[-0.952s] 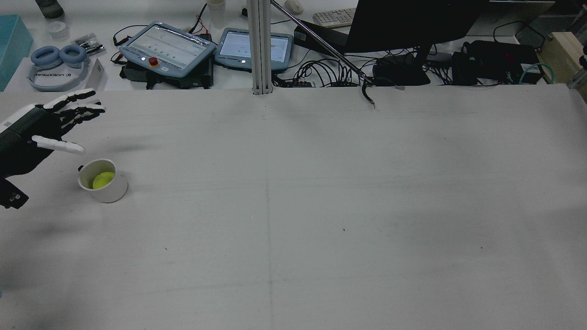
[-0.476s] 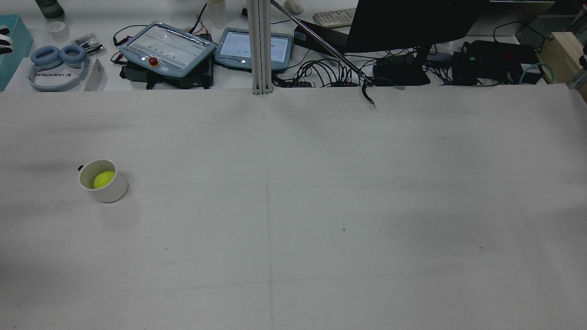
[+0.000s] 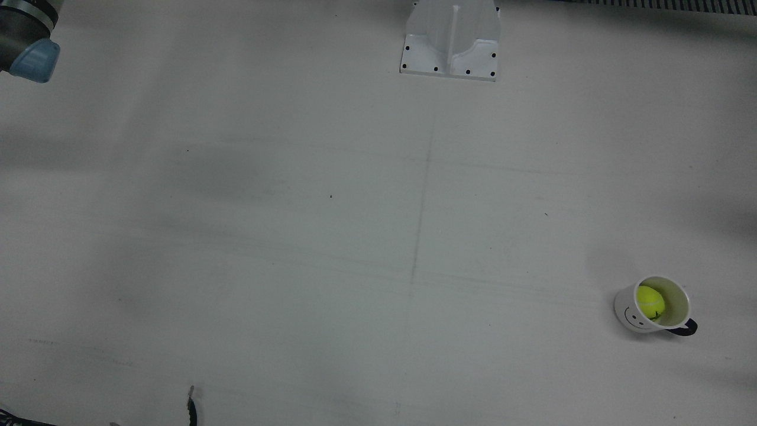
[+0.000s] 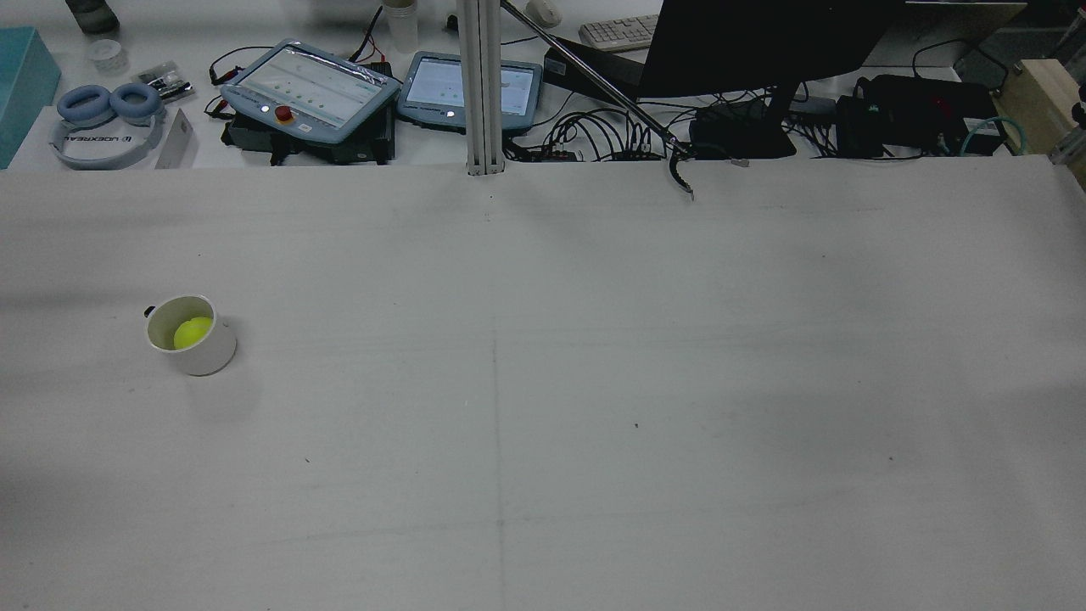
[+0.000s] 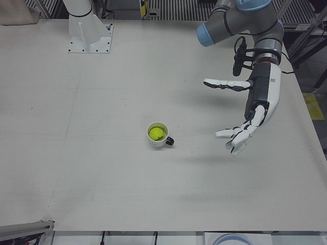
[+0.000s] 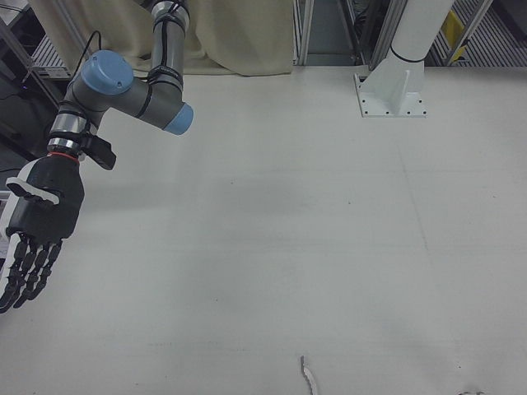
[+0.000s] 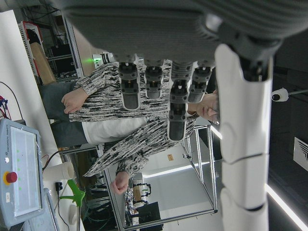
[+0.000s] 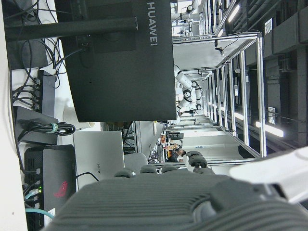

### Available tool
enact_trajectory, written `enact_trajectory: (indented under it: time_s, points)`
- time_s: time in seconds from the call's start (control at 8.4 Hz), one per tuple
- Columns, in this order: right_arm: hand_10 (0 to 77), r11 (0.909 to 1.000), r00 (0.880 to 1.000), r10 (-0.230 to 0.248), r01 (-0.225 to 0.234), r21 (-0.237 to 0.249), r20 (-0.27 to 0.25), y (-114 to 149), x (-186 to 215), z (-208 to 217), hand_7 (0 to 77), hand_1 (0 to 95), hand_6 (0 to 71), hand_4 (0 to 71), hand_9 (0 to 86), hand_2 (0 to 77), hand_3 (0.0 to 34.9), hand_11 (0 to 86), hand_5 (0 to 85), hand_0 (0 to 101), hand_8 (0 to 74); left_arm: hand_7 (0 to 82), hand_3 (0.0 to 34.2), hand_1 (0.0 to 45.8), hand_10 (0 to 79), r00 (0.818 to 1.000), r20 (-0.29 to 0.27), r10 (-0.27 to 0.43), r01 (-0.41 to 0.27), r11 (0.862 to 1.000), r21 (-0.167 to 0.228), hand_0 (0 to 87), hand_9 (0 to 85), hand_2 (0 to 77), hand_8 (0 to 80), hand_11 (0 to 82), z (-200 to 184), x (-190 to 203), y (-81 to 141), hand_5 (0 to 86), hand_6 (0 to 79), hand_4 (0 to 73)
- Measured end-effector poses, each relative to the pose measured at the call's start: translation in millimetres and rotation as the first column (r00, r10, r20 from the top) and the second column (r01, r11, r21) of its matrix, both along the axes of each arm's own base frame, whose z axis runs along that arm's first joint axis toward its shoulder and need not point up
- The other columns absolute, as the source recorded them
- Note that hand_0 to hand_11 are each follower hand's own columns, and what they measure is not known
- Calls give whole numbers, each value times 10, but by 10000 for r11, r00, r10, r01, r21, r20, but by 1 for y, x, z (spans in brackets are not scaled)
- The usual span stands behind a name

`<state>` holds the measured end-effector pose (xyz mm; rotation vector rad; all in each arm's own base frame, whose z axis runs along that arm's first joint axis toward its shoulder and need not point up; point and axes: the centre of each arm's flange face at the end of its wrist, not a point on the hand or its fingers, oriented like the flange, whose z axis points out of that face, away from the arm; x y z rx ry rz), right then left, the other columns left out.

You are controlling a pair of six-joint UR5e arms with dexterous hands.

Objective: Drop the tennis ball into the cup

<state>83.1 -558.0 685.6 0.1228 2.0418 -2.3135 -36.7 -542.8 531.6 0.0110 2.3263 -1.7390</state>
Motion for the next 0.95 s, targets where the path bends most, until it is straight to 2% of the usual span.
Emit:
enact_trajectory:
  time_s: [0.12, 0.36, 0.71, 0.83, 0.95]
  points:
    - [0, 10000, 10000, 0, 0, -6, -1, 0, 0, 0, 0, 5, 0, 0, 0, 5, 0, 5, 0, 0, 0, 196, 0, 235, 142, 10000, 1, -13, 13, 9999, -117, 635, 136, 16, 142, 235, 6, -2, 1, 153, 453, 142]
    - [0, 10000, 10000, 0, 0, -7, -1, 0, 0, 0, 0, 5, 0, 0, 0, 5, 0, 5, 0, 0, 0, 213, 0, 235, 142, 10000, 10, -15, 15, 9997, -254, 633, 147, 16, 136, 235, 13, -3, 3, 147, 371, 142]
    - [0, 10000, 10000, 0, 0, 2, 0, 0, 0, 0, 0, 5, 0, 0, 0, 5, 0, 5, 0, 0, 0, 224, 0, 235, 142, 10000, 9, 11, -11, 9997, -251, 635, 147, 16, 136, 235, 15, -1, 4, 147, 371, 142]
    - [0, 10000, 10000, 0, 0, 7, 1, 0, 0, 0, 0, 5, 0, 0, 0, 5, 0, 5, 0, 0, 0, 196, 0, 235, 142, 10000, 4, 20, -20, 9997, -236, 640, 153, 16, 153, 235, 14, -1, 4, 164, 447, 142]
    - [0, 10000, 10000, 0, 0, 4, 1, 0, 0, 0, 5, 5, 0, 0, 0, 5, 0, 5, 0, 0, 0, 202, 0, 235, 142, 10000, -1, 31, -31, 9998, -214, 640, 147, 16, 153, 235, 13, 0, 4, 164, 447, 142]
